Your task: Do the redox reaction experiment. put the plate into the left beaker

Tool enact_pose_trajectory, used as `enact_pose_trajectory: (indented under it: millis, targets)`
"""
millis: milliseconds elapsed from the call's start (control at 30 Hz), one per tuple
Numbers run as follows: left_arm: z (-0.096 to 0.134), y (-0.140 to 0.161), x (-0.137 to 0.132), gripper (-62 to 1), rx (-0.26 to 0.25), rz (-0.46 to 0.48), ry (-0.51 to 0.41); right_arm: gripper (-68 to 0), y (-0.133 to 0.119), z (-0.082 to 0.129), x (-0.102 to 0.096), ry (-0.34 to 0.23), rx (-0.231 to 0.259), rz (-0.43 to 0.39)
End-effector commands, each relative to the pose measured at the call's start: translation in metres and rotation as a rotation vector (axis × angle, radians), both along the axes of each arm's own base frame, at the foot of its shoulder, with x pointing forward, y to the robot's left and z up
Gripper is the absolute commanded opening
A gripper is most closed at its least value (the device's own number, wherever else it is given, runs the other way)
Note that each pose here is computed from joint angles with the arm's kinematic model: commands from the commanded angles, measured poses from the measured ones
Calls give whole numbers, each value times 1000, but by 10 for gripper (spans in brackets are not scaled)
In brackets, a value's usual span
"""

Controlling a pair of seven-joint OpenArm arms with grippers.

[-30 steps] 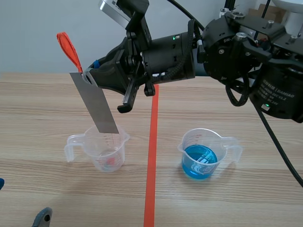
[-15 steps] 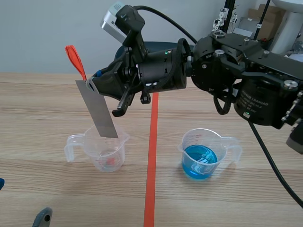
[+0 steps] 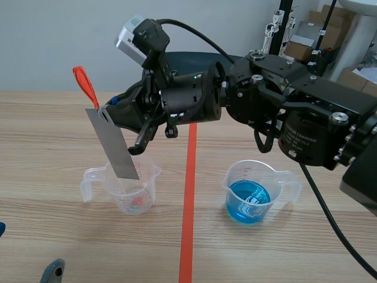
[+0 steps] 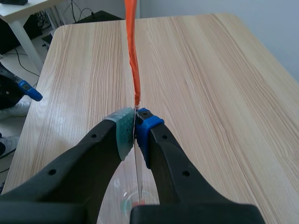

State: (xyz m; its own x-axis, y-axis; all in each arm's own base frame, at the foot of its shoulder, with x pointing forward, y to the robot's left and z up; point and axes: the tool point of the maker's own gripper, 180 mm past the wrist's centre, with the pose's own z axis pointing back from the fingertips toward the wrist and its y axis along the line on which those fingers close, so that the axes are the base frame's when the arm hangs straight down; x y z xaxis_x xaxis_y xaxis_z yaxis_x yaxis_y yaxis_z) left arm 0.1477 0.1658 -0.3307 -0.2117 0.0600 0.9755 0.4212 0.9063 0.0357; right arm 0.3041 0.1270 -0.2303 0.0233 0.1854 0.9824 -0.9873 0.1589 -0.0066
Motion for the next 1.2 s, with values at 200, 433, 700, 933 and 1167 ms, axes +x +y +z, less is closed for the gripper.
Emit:
enact_pose_trajectory:
  millis: [200, 433, 700, 933, 1167]
  targets:
    - [7, 1, 2, 14, -6, -5, -30, -669, 5, -1, -3, -7, 22, 0]
    - [7, 1, 2, 14, -7, -5, -29, -669, 5, -16, -8, -19, 16, -2]
    - [7, 1, 2, 14, -7, -5, -29, -669, 3, -29, -7, -21, 25, -15]
    - [7, 1, 2, 14, -7, -5, -29, -669, 6, -35, -10, -48, 22, -4]
    - [7, 1, 2, 14, -7, -5, -29, -669, 7, -32, -10, -55, 36, -2]
